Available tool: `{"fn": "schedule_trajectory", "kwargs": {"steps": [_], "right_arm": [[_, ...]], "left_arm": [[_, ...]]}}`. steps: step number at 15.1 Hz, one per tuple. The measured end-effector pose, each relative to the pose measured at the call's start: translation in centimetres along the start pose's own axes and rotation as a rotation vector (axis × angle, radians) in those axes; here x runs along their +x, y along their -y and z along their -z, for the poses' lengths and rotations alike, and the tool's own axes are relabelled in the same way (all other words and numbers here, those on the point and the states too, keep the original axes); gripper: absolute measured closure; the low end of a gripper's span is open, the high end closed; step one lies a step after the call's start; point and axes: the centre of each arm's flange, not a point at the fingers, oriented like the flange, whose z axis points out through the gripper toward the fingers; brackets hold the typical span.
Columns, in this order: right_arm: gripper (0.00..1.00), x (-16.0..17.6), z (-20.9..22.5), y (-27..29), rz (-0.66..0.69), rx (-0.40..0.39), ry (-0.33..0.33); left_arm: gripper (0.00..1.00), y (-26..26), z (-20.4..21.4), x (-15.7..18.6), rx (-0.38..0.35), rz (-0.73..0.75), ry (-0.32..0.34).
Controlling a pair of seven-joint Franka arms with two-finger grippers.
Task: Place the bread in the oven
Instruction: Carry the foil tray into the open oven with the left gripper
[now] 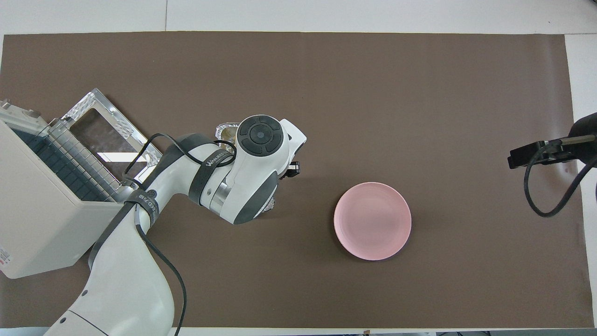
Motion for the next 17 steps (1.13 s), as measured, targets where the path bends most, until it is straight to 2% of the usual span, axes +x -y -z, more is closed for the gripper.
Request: {"fn": "schedule_trajectory", "kwargs": {"steps": [1,2,4,5,9,12,14,17], "right_arm": [[0.00,0.1,0.3,-0.1,-0.001,0.000,-0.002],[0.00,0.1,0.5,-0.1,-0.001,0.000,-0.004],[0.00,0.1,0.7,0.1,0.000,0.009,-0.008],[0.00,0.1,0.8,0.2,0.000,0.020,-0.009],[0.00,0.1,0.8,0.4,-0.001,0.041,-0.011],[0.00,0.1,0.9,0.3,-0.002,0.041,-0.012],[0.00,0.1,0.9,0.3,-0.003,0.041,-0.013],[0.00,0.1,1.1,0.3,-0.003,0.040,-0.018]], "left_arm": [[0.58,0.0,-0.1,-0.1,0.001,0.001,0.001],[0.66,0.0,-0.1,-0.1,0.001,0.003,0.001],[0.90,0.4,-0.2,0.2,0.003,0.011,-0.001],[0.99,0.6,-0.1,0.4,0.003,0.015,-0.001],[0.99,1.3,0.8,1.3,-0.004,0.090,-0.013],[0.99,3.4,6.7,3.8,-0.015,0.186,-0.042],[0.99,7.0,11.4,6.1,-0.020,0.254,-0.058],[0.99,15.2,15.1,10.0,0.002,0.398,-0.072]]}}
